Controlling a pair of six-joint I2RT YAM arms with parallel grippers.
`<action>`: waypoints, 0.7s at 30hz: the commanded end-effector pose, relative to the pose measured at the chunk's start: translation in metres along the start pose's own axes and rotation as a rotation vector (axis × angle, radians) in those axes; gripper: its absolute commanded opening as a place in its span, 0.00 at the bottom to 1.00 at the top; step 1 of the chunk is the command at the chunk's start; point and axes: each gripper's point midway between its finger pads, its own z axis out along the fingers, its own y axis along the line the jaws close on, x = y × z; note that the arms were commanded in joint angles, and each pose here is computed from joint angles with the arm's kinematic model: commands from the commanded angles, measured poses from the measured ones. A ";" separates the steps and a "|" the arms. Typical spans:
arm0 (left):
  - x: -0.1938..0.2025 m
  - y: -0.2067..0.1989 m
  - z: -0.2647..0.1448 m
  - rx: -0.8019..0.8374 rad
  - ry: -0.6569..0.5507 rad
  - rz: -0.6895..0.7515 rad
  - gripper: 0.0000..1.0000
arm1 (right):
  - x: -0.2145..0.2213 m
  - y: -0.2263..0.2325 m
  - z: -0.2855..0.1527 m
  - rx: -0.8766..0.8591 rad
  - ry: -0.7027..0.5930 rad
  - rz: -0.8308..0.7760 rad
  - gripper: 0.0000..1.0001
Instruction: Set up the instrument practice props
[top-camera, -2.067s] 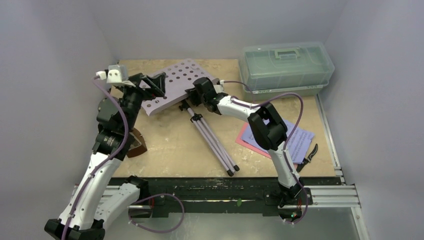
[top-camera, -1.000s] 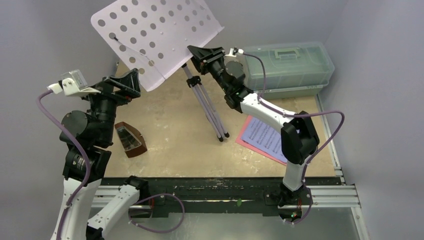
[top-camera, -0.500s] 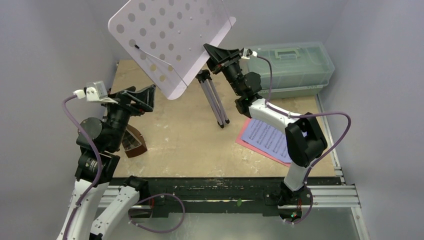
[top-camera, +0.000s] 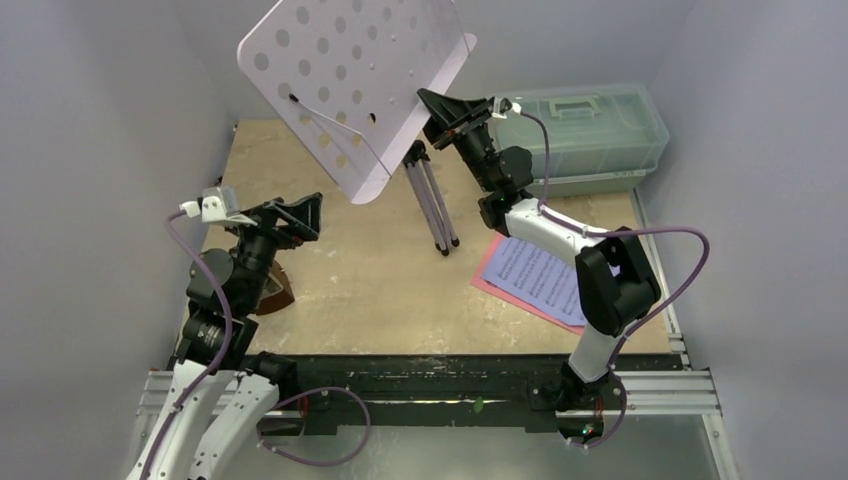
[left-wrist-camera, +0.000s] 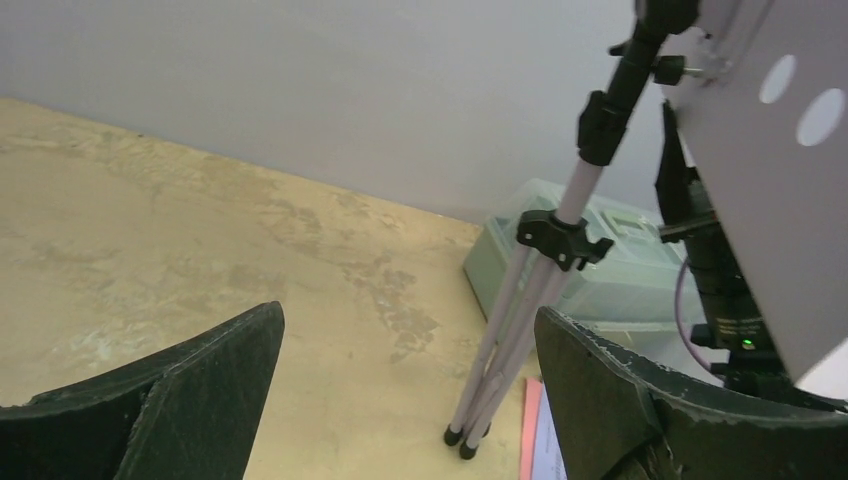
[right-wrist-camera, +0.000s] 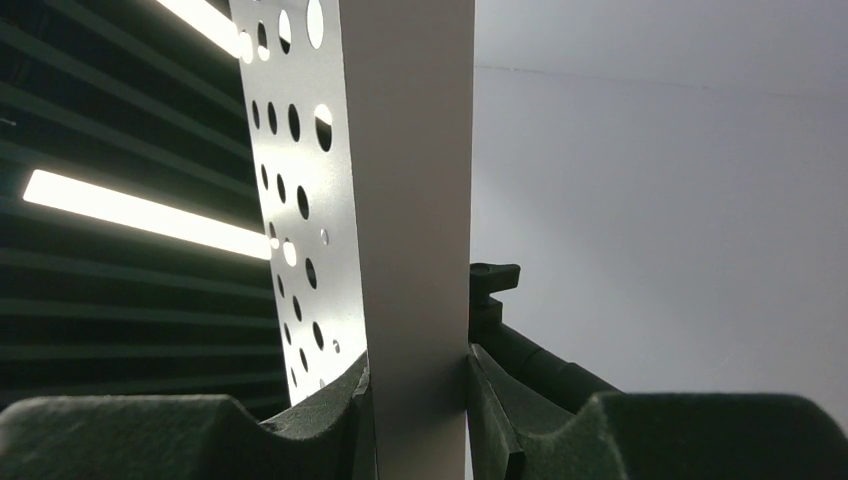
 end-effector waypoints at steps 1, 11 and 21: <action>-0.025 0.016 0.001 -0.092 -0.145 -0.041 0.98 | 0.028 0.157 -0.022 -0.424 0.093 0.044 0.00; 0.027 -0.062 0.090 0.369 -0.033 -0.036 0.94 | 0.027 0.160 -0.024 -0.419 0.120 0.079 0.00; 0.043 -0.108 0.117 0.713 -0.106 0.012 0.87 | 0.027 0.158 -0.024 -0.420 0.138 0.107 0.00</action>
